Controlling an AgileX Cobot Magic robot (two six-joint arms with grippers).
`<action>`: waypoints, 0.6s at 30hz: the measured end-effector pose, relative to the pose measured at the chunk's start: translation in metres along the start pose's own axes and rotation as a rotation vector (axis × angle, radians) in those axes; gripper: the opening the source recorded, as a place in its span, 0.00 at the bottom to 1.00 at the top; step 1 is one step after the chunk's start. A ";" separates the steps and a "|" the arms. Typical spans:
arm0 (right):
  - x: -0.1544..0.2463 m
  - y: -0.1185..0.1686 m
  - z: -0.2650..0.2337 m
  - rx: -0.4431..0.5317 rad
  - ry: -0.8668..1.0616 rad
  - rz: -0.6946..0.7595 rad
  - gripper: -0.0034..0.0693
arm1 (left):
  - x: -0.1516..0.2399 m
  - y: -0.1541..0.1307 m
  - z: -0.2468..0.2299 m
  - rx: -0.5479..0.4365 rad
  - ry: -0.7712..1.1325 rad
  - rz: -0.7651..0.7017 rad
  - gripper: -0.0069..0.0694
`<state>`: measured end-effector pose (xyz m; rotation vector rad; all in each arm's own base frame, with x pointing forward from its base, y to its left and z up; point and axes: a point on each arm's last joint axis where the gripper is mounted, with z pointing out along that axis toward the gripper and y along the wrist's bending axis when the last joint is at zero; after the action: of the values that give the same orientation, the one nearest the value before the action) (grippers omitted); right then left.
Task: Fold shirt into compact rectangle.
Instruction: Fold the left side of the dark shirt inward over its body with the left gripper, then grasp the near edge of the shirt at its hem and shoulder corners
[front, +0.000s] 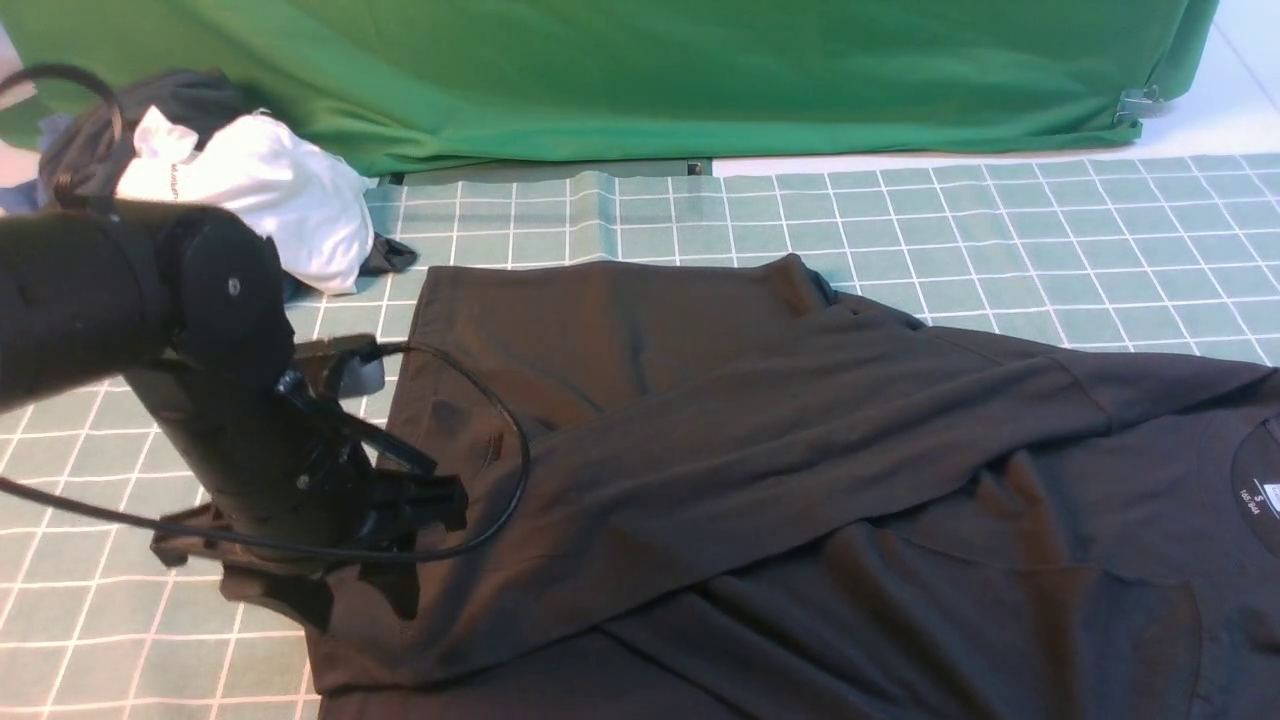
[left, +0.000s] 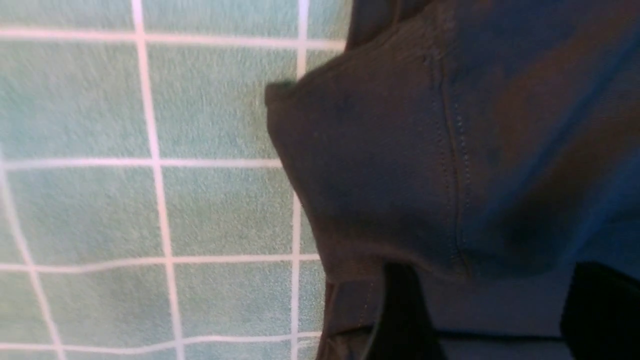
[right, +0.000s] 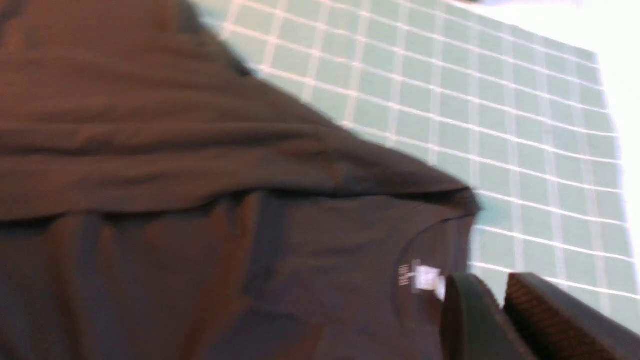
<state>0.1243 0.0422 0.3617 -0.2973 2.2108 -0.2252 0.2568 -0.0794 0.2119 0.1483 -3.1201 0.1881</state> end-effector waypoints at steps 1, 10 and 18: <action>-0.004 -0.003 -0.001 0.016 0.001 0.009 0.20 | 0.000 0.000 -0.005 0.000 -0.015 0.009 0.66; -0.040 -0.003 0.040 -0.019 0.234 -0.034 0.20 | 0.024 0.005 -0.073 0.036 -0.279 0.078 0.34; -0.064 0.007 0.127 -0.406 0.439 -0.051 0.21 | 0.066 0.014 -0.129 0.115 -0.543 0.137 0.10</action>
<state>0.2620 0.0602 0.3309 -0.5705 2.6808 0.1523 0.1904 -0.0563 0.3399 -0.0218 -3.6629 0.3898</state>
